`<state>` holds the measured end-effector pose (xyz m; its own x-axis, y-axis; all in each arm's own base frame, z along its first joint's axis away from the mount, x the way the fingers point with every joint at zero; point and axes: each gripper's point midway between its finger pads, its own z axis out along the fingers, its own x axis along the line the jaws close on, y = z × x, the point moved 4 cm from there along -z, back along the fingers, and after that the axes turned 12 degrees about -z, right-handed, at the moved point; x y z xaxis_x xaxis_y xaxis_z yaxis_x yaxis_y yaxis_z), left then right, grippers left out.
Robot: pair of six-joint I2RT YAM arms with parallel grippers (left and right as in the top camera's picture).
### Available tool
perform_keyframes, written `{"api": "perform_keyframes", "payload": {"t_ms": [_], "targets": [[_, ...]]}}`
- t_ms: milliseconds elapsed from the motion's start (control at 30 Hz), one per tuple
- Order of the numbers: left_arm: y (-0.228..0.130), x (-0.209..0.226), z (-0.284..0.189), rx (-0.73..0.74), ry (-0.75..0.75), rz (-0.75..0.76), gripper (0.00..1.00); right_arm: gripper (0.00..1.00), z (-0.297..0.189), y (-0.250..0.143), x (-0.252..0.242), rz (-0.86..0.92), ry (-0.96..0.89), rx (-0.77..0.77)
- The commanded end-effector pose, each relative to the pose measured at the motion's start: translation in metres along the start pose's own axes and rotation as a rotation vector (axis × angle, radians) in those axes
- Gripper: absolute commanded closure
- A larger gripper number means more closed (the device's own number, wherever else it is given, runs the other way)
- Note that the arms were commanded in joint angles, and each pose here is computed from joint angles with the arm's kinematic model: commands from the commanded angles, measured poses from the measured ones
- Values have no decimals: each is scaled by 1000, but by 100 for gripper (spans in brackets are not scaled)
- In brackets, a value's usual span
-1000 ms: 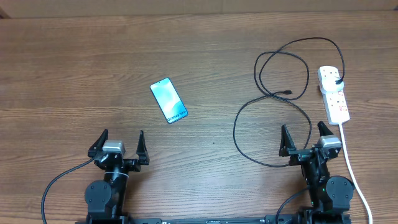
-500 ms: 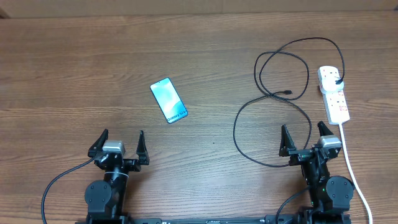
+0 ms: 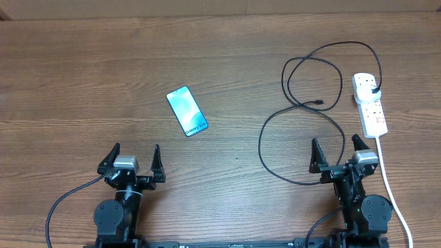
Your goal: Plug charger to phone and switch on socket
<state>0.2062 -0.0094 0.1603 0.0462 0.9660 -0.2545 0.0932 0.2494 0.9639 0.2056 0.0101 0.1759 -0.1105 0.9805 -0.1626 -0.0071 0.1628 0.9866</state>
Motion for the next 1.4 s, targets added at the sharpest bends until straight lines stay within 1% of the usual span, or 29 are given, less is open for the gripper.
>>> {"api": "perform_keyframes", "payload": {"t_ms": [0, 1267, 1300, 1333, 1367], "targets": [[0, 2, 0, -7, 10, 26, 1, 0, 0, -2, -1, -2, -7, -2], [0, 2, 0, -8, 13, 26, 1, 0, 0, -2, -1, -2, -7, -2], [0, 3, 0, -11, 24, 26, 1, 0, 0, -2, -1, -2, -7, -2], [12, 9, -1, -71, 73, 41, 0, 0, 0, -2, -1, -2, -7, -2], [20, 9, -2, -113, 81, 41, 0, 0, 0, -2, -1, -2, -7, -2]]}}
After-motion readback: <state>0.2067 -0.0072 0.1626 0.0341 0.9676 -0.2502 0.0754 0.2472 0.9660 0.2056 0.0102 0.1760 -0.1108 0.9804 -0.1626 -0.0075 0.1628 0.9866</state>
